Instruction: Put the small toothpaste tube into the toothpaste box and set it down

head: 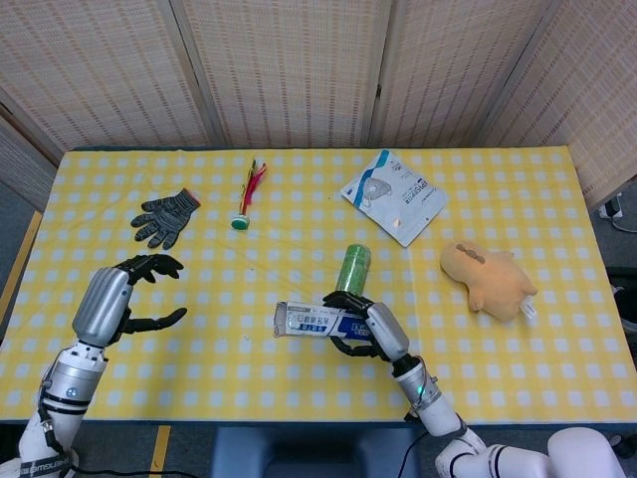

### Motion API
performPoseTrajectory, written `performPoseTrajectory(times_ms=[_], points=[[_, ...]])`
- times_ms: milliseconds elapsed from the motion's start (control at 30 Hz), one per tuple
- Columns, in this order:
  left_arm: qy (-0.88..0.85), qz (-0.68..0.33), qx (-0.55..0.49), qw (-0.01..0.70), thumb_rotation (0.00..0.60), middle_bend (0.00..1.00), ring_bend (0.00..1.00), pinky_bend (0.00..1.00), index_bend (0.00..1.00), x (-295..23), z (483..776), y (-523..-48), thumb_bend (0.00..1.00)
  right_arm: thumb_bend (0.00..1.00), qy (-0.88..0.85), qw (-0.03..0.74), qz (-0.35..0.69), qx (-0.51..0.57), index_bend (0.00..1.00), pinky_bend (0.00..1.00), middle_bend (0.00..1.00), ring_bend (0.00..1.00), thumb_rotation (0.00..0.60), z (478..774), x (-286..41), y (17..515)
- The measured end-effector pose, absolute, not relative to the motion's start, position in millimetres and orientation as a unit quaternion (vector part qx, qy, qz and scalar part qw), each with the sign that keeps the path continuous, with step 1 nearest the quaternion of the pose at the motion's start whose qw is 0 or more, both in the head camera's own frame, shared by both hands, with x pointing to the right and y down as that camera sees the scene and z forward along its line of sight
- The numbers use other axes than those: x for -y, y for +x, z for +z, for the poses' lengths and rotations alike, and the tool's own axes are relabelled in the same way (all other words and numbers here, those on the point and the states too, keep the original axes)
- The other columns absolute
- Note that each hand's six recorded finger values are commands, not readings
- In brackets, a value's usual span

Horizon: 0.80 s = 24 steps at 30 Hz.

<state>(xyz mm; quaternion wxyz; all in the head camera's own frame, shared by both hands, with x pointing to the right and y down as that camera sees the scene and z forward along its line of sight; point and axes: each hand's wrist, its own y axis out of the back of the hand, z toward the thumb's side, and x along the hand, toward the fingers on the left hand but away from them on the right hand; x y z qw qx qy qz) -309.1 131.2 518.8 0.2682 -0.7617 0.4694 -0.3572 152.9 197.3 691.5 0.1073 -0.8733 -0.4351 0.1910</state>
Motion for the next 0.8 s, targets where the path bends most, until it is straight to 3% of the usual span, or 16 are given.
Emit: performPoseTrajectory(times_ms=[167,333,700,800], points=[[-0.725,-0.423,-0.434,0.326,0.600,0.28,0.16,0.15,0.34,-148,536,-358,0.19,0.39,-0.868,0.155,0.230,0.411,0.36,0.38,0.31,0.35,0.600,698,-199,165],[-0.692,-0.461,-0.412,0.373,0.600,0.26,0.14,0.13,0.32,-161,545,-387,0.19,0.39,-0.863,0.192,0.273,0.379,0.36,0.37,0.31,0.35,0.600,711,-203,173],[-0.686,-0.477,-0.409,0.367,0.600,0.26,0.14,0.13,0.28,-167,552,-400,0.19,0.39,-0.859,0.195,0.316,0.354,0.36,0.36,0.26,0.32,0.600,732,-210,182],[-0.686,-0.476,-0.412,0.366,0.600,0.26,0.14,0.13,0.27,-167,551,-400,0.19,0.39,-0.860,0.194,0.312,0.353,0.27,0.31,0.18,0.26,0.600,730,-208,183]])
